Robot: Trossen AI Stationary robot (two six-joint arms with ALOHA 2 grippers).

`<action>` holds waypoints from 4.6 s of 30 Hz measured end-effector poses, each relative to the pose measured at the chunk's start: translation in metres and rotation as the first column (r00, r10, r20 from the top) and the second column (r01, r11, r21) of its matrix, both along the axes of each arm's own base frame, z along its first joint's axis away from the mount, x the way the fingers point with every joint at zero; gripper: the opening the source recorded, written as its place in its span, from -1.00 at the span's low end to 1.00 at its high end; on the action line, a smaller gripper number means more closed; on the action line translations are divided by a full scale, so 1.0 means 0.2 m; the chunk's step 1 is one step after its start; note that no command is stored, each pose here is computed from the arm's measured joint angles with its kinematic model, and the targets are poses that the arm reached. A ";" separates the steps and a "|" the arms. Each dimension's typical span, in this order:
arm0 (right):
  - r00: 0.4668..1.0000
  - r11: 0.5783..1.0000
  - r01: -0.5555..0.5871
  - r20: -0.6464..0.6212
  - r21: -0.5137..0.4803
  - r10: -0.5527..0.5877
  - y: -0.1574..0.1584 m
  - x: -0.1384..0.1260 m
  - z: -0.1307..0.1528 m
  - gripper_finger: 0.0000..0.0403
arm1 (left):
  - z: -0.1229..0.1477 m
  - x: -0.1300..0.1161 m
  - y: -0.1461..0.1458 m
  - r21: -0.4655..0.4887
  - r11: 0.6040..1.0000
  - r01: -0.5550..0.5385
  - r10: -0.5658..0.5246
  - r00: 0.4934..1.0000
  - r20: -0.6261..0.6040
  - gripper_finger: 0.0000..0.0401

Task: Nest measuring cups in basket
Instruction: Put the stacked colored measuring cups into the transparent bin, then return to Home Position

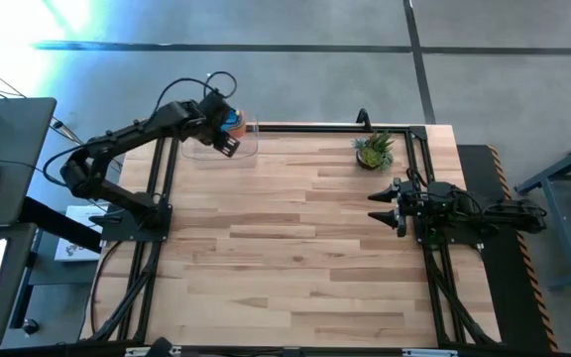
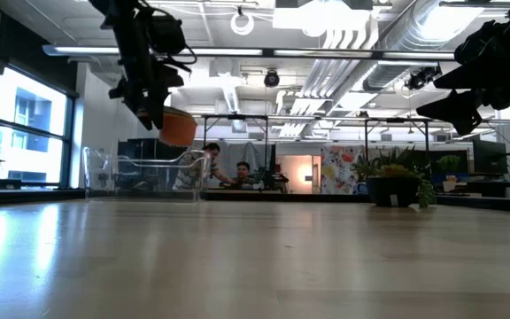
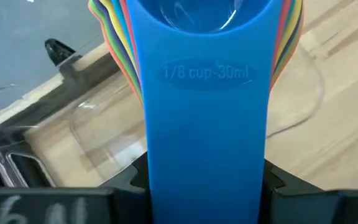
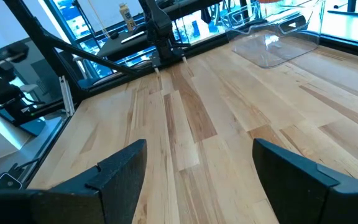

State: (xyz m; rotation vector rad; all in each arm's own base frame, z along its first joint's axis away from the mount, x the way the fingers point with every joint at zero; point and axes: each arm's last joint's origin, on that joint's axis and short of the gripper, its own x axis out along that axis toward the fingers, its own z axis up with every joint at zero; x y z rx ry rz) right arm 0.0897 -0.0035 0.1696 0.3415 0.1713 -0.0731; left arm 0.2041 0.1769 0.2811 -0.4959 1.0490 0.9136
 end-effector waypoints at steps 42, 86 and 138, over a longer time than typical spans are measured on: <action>1.000 1.000 0.000 0.000 0.000 0.000 0.00 0.00 0.00 0.41 | -0.51 -0.06 0.13 -0.174 0.984 -0.031 0.030 1.000 -0.007 -0.30; 1.000 1.000 0.000 0.000 0.000 0.000 0.00 0.00 0.00 0.41 | -0.02 -0.21 -0.48 0.372 0.854 0.363 -0.519 0.618 0.590 0.33; 1.000 1.000 0.000 0.000 0.000 0.000 0.00 0.00 0.00 0.41 | -0.65 -0.49 -0.76 0.643 0.636 0.427 -0.767 0.440 0.466 0.33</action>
